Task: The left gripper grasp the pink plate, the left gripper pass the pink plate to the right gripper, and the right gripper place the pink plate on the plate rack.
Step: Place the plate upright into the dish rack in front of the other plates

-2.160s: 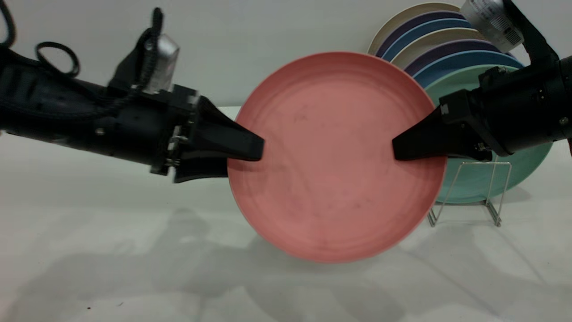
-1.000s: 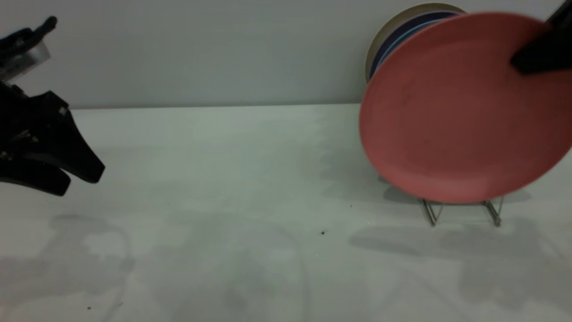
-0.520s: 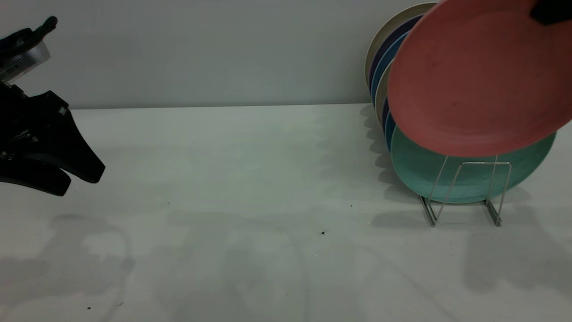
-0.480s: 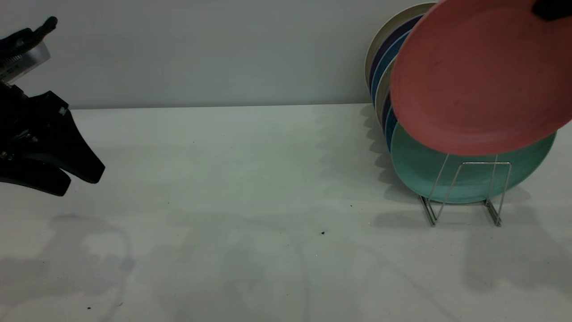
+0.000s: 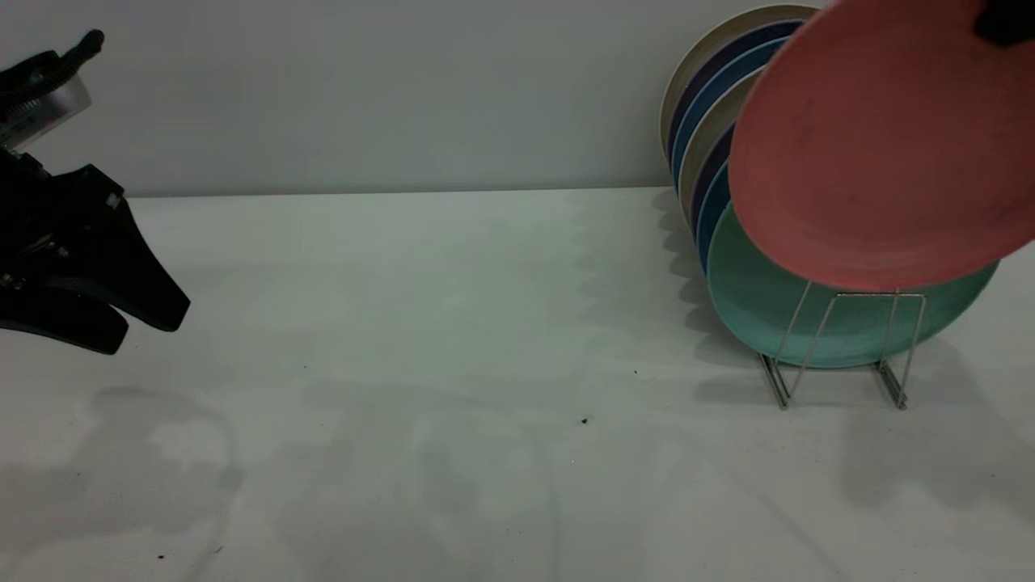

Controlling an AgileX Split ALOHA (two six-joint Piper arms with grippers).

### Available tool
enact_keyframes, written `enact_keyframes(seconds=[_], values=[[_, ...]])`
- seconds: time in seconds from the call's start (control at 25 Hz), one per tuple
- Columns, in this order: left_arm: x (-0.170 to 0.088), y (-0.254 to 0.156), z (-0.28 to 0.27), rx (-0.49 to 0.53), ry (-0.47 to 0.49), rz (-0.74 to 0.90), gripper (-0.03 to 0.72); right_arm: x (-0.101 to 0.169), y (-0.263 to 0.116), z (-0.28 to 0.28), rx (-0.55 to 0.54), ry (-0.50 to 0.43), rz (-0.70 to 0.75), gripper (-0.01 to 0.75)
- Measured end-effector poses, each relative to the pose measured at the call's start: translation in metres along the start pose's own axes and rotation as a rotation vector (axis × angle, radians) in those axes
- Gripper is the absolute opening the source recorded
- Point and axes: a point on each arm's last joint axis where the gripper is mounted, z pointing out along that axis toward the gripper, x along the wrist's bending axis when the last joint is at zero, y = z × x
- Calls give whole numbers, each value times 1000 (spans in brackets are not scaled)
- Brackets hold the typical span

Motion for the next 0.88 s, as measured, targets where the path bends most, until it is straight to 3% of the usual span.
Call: enact_keyframes(seconds=[0.88], values=[[1, 1, 0, -6, 7, 0, 583, -3, 0, 1, 1, -16, 2, 65]])
